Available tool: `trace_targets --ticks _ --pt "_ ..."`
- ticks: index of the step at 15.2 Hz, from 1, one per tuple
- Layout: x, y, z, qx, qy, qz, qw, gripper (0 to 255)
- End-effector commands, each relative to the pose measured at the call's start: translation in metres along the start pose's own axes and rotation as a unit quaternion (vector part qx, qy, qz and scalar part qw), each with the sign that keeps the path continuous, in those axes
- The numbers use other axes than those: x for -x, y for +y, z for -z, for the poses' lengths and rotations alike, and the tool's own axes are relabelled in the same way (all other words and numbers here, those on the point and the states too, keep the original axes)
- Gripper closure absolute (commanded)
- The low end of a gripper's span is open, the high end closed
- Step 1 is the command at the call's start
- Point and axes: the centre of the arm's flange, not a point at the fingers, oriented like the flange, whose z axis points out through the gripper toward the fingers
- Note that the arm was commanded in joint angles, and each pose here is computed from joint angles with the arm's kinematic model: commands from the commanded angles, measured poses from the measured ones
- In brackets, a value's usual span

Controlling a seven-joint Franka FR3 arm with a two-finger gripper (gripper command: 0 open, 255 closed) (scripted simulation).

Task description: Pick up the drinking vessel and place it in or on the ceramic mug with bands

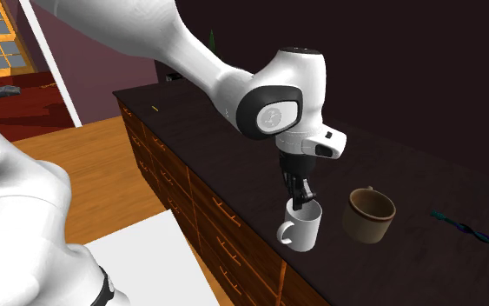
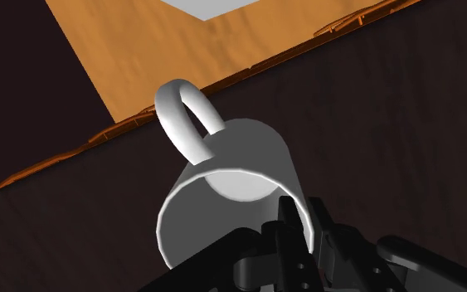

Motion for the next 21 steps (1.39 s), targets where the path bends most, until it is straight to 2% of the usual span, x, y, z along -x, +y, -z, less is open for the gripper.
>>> trace_targets --ticks 1,21 --pt "0.000 0.000 0.000 0.000 0.000 0.000 1.0000 255" --pt "-0.010 0.003 0.105 0.000 0.000 0.000 1.0000 255"
